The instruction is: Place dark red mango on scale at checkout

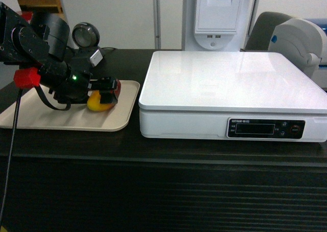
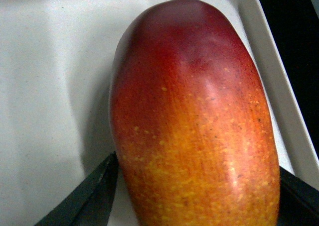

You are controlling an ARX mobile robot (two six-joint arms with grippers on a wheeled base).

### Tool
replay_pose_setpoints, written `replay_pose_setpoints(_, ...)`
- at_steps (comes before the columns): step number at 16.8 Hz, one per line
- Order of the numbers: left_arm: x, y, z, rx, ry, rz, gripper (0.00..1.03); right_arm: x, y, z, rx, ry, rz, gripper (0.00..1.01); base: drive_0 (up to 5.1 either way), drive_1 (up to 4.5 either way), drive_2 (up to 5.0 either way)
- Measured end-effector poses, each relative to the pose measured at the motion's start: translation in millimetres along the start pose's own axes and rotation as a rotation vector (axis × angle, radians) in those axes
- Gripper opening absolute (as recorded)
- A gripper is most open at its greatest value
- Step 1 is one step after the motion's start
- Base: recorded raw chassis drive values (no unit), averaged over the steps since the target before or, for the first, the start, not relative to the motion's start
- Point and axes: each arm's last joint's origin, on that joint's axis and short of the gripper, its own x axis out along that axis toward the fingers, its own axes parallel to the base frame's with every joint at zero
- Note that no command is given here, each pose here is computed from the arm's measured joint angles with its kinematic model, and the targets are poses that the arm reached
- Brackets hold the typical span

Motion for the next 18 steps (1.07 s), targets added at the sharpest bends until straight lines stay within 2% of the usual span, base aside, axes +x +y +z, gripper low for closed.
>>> replay_pose_setpoints(2,0.1,-0.3,0.4,0.013,-0.002,0.008,0.61,0.0,0.0,0.0,0.0,0.0,0.0,0.98,0.0,0.0,0.0)
replay_pose_setpoints(3,0.1,-0.3,0.5,0.013,-0.002,0.009,0.58,0.0,0.0,0.0,0.0,0.0,0.0,0.98,0.0,0.0,0.0)
replay_pose_setpoints(6,-6.2,-0.7,6.8,0.038,-0.029,0.021,0.57,0.0,0.0,0.0,0.0,0.0,0.0,0.98,0.0,0.0,0.0)
replay_pose_setpoints(7,-15.3,-2.4,14.1,0.05,-0.052,0.028,0.57,0.0,0.0,0.0,0.0,0.0,0.0,0.98,0.0,0.0,0.0)
replay_pose_setpoints(9,-46.5,-12.7,41.7,0.083,-0.157,0.039,0.57,0.0,0.0,0.0,0.0,0.0,0.0,0.98,0.0,0.0,0.0)
replay_pose_setpoints(10,-76.2,-36.1,69.3,0.125,-0.247,0.028,0.57,0.0,0.0,0.0,0.0,0.0,0.0,0.98,0.0,0.0,0.0)
replay_pose_setpoints(11,-91.4,-97.0,94.6,0.204,-0.311,-0.062,0.57,0.0,0.0,0.0,0.0,0.0,0.0,0.98,0.0,0.0,0.0)
replay_pose_setpoints(12,-92.0,-156.8,98.5,0.244,-0.314,-0.159,0.57,0.0,0.0,0.0,0.0,0.0,0.0,0.98,0.0,0.0,0.0)
replay_pose_setpoints(18,-92.6,-186.0,96.3,0.262,-0.316,-0.203,0.57,0.0,0.0,0.0,0.0,0.0,0.0,0.98,0.0,0.0,0.0)
